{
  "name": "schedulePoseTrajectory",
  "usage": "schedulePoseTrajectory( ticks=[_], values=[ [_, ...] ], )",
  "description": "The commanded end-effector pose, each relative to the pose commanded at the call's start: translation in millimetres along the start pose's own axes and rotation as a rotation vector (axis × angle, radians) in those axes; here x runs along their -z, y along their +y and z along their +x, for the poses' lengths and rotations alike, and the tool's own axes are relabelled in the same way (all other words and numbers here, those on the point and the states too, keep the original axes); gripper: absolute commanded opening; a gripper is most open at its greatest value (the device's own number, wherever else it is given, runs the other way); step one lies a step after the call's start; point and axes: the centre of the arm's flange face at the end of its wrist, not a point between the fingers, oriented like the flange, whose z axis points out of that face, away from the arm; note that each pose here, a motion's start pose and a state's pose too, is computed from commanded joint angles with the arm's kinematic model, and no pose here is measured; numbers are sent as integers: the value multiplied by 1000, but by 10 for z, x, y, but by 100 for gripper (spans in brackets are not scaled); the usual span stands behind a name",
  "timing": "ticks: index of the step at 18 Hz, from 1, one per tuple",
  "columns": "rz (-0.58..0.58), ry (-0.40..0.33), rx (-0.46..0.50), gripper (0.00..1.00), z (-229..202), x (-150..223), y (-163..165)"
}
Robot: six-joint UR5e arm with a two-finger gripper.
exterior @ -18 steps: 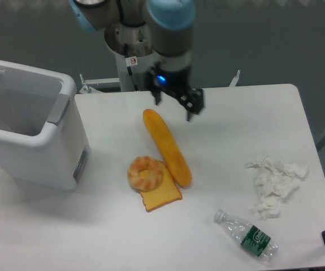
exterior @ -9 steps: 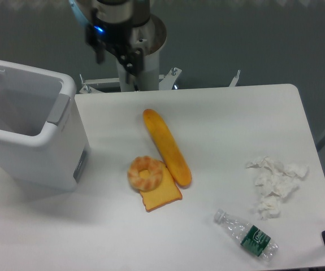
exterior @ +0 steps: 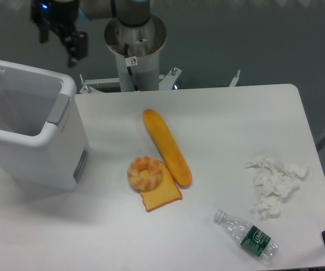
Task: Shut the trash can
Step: 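Lower the gripper behind the raised lid of the white trash can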
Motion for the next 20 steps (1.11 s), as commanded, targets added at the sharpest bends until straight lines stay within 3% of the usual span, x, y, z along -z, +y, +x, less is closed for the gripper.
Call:
schedulePoseTrajectory(
  ticks=[8,20],
  values=[
    [47,43,-7,100,339,-47,-157],
    [131,11,76,100,305,-182,-623]
  ],
)
